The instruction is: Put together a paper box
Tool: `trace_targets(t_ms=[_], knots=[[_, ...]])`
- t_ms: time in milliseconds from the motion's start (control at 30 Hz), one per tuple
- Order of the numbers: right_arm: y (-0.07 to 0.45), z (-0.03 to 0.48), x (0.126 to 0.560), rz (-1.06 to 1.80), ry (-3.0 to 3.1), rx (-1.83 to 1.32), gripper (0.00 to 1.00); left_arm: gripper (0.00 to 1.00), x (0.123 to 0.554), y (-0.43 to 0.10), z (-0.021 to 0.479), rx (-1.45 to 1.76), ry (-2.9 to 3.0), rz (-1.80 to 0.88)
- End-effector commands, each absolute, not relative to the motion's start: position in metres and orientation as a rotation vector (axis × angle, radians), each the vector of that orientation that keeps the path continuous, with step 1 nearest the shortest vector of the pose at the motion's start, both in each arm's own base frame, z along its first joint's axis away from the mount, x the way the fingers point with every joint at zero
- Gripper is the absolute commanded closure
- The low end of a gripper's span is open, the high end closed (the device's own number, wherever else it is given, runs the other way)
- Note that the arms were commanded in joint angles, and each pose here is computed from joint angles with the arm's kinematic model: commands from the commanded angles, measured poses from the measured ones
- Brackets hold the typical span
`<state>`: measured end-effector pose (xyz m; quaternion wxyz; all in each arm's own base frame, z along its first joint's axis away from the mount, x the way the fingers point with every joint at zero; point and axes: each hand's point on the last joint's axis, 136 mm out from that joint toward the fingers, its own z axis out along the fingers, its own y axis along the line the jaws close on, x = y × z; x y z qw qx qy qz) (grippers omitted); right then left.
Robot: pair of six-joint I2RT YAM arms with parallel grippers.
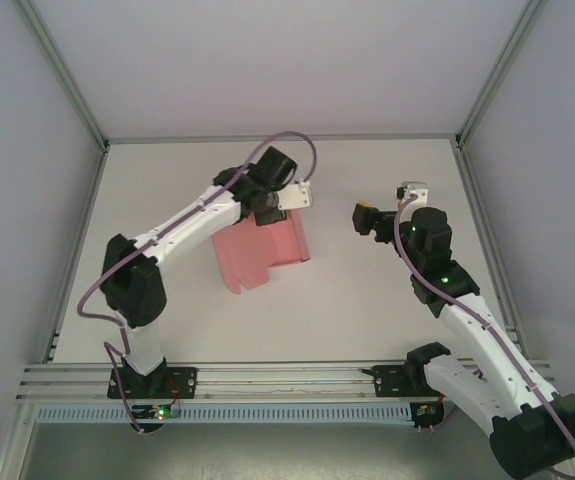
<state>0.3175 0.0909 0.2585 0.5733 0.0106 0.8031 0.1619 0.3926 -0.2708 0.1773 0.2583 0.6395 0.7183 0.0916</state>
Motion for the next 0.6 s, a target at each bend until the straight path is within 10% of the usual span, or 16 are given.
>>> trace_targets(t_ms=[0, 567], knots=[[0.086, 0.250, 0.309, 0.396, 1.900, 0.046, 0.02, 1.00, 0.381, -0.252, 0.133, 2.203, 1.814, 0.586], [0.065, 0.228, 0.304, 0.338, 1.958, 0.098, 0.02, 0.88, 0.365, -0.300, 0.040, 2.610, 1.377, 0.709]])
